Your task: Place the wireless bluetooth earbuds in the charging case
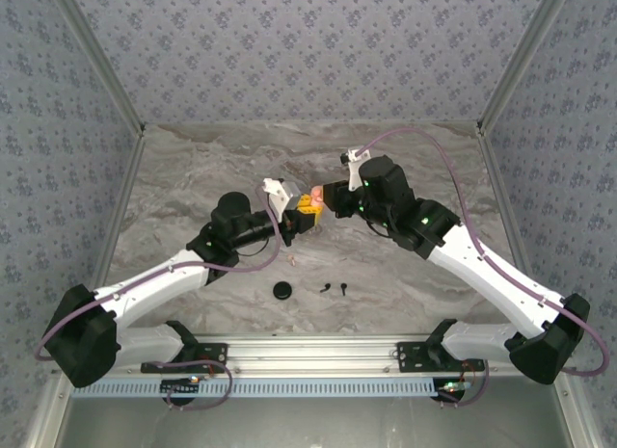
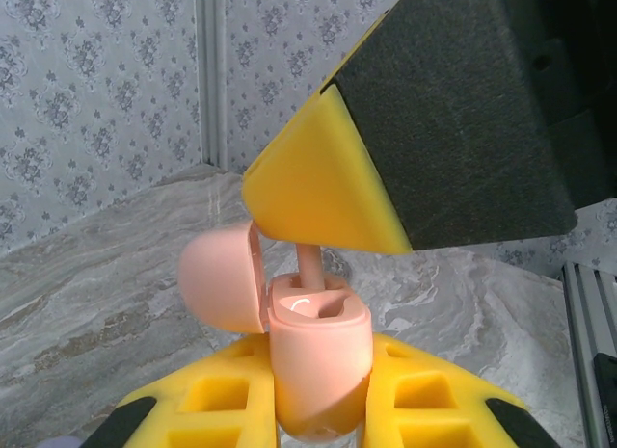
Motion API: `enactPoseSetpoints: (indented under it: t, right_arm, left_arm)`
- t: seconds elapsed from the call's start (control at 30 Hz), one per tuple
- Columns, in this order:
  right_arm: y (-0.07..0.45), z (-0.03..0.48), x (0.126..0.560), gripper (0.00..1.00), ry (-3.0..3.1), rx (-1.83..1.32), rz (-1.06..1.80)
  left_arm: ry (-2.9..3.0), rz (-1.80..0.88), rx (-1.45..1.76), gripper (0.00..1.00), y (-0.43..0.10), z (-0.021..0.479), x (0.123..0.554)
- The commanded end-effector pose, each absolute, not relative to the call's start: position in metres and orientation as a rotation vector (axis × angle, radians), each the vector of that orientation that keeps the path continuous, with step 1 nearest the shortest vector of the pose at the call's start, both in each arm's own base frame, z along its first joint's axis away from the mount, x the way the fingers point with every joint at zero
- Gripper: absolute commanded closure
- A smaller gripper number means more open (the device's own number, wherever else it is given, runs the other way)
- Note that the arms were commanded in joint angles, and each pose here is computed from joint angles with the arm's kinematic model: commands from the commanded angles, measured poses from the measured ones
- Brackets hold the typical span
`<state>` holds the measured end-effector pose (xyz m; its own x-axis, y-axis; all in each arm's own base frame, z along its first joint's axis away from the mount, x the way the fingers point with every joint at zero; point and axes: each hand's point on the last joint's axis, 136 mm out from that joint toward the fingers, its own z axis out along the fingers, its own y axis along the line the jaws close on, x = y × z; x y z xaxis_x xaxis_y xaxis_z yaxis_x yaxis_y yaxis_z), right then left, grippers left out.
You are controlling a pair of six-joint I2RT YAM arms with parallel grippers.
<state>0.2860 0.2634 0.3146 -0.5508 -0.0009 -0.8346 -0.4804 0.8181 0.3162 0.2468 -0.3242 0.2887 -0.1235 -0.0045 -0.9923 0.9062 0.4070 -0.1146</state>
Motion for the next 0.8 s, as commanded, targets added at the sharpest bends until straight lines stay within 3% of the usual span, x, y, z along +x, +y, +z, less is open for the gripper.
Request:
enactPoseSetpoints:
  t: [0.0, 0.5, 0.67, 0.77]
  right_arm:
    - [0.267, 0.313, 0.285, 0.76, 2.073, -0.363, 0.667]
    - [0.276, 0.304, 0.277, 0.74, 2.136, -0.347, 0.764]
    - [0.275, 0.311, 0.277, 0.68, 2.12, -0.358, 0.792]
    - [0.271, 0.323, 0.277, 0.58, 2.084, -0.378, 0.817]
  left_arm:
    - [1.408, -0.994, 0.842, 1.0, -0.329, 0.311, 0.244]
    - [1.39, -0.998, 0.821, 1.0, -0.33, 0.313, 0.247]
    - [1.389, -1.001, 0.824, 1.0, -0.33, 0.314, 0.246]
    - [1.391, -0.999, 0.824, 1.0, -0.33, 0.313, 0.246]
